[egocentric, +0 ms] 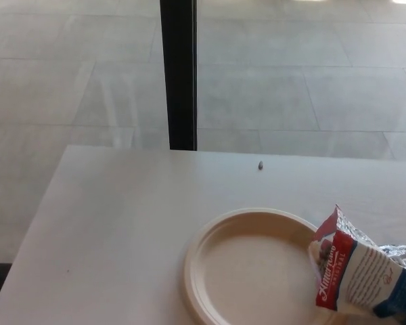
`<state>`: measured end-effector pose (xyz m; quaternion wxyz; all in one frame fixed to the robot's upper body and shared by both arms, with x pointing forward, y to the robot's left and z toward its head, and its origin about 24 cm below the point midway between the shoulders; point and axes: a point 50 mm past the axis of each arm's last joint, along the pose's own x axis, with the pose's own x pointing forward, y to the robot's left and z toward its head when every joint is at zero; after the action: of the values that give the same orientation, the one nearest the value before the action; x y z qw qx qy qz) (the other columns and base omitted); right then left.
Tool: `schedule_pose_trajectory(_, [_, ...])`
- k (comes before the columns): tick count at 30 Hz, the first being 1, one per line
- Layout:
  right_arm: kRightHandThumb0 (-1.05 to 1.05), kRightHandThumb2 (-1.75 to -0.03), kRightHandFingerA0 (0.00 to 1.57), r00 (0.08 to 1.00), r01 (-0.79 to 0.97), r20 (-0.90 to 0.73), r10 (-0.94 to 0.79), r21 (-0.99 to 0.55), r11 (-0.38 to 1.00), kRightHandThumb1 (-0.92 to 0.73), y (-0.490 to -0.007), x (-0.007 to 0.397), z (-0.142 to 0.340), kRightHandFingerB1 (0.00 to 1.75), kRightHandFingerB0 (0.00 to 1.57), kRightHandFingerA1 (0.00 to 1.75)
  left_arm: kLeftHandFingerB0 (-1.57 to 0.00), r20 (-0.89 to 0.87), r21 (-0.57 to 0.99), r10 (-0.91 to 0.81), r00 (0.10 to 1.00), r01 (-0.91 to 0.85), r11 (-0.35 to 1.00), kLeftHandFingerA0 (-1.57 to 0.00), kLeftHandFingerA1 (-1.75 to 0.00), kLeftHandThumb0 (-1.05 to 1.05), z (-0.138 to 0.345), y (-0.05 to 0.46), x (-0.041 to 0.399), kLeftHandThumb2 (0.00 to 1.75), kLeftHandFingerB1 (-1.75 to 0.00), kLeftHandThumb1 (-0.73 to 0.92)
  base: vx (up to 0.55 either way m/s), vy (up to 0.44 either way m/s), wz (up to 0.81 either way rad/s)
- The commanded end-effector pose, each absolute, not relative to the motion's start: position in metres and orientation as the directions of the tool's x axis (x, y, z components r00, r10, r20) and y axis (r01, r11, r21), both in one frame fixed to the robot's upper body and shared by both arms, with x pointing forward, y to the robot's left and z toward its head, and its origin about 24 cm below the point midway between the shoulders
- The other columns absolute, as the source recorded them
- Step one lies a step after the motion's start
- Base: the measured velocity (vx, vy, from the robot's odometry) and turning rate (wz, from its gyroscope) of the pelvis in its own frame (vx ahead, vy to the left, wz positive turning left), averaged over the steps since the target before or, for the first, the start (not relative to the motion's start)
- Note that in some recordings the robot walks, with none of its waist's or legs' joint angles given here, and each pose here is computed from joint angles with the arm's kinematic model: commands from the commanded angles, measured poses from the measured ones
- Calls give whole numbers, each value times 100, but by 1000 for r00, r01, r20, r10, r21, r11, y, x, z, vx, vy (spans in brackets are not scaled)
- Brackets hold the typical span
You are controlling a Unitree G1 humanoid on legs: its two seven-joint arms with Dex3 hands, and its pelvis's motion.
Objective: The robot uses its right hand to pick up a bag of sunflower seeds kept in the middle of the desk and tilts it over a plate kept next to it to pour out a few seeds and then puts the bag of seeds back on the desk
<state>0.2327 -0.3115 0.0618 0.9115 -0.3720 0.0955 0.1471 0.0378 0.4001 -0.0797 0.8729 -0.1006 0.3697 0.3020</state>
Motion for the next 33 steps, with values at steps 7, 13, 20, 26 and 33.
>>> schedule_pose_trajectory(7, [-101,-97,0,923,-384,-305,233,-734,560,-59,-300,236,56,2,0,0,-39,-673,62,474,568,-595,801,-40,-54,-79,-72,407,38,63,-37,76,0,0,0])
schedule_pose_trajectory(13, [-98,-94,0,910,-414,-321,263,-754,510,-57,-285,237,50,0,0,0,-39,-672,70,471,572,-584,809,-40,-55,-78,-72,407,38,63,-37,77,0,0,0])
schedule_pose_trajectory(20, [-98,-92,0,884,-459,-343,318,-766,450,-56,-268,239,43,3,0,0,-34,-675,77,480,560,-594,801,-39,-62,-78,-72,408,38,101,-50,61,0,0,0])
schedule_pose_trajectory(26, [-97,-91,0,877,-466,-356,321,-792,394,-56,-265,240,42,3,0,0,-40,-681,77,477,556,-592,802,-42,-54,-80,-72,408,36,63,-37,76,0,0,0])
schedule_pose_trajectory(33, [-98,-91,0,910,-404,-312,275,-821,404,-56,-268,250,45,2,0,1,-40,-684,80,470,557,-584,808,-42,-55,-78,-73,407,32,64,-37,78,0,0,0])
